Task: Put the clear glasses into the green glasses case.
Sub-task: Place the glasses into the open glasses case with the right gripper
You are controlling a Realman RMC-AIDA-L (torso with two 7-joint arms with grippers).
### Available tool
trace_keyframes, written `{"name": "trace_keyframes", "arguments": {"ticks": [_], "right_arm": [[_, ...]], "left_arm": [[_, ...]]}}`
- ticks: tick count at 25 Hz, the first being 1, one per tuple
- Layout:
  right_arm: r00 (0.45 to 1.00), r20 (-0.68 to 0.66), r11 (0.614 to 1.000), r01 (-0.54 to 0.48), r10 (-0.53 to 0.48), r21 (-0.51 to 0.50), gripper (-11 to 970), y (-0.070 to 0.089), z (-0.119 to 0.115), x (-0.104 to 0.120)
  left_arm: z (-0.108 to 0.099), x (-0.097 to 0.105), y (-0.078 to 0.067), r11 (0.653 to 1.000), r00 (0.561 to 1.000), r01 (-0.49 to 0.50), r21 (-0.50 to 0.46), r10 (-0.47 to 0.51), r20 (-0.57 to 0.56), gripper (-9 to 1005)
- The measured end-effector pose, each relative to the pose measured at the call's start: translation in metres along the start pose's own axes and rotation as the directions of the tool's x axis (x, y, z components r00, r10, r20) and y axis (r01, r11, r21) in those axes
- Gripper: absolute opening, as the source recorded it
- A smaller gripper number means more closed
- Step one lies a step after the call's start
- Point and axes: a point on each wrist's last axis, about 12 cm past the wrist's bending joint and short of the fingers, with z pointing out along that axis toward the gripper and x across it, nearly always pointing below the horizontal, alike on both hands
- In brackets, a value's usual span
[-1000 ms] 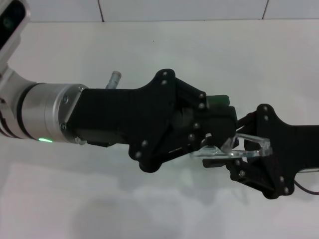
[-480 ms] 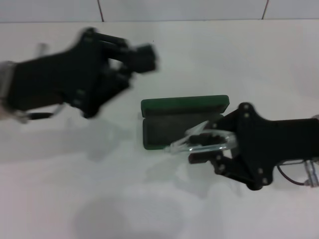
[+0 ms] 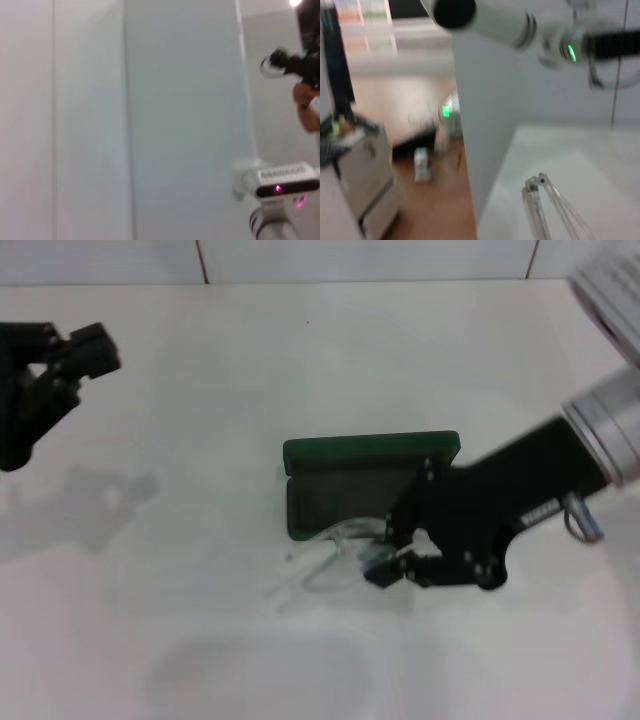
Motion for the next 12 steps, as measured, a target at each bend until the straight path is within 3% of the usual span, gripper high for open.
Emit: {"name": "trace_keyframes", "arguments": {"ticks": [2,6,12], "right_arm": [[0.988,-0.135,0.997,-0.074,0.075,0.015,111,-0.009,-0.004,-0.020],[0.902,-0.379,0.978,-0.207,0.206,0.040,111,-0.029,-0.003,-0.049],[0.748,-0.619,0.965,-0.255,0.240,0.066,111,-0.059,0.017,-0.084]], "left_arm": [[-0.009,0.001,-0.004,0.999,1.000,0.005,-0.034,-0.005,-0.009,69],[-0.015,0.006,-0.010,0.998,1.000,0.012,-0.054,-0.013,-0.016,69],[-0.014,0.014,-0.016,0.998,1.000,0.021,-0.060,-0.022,-0.021,69]]}}
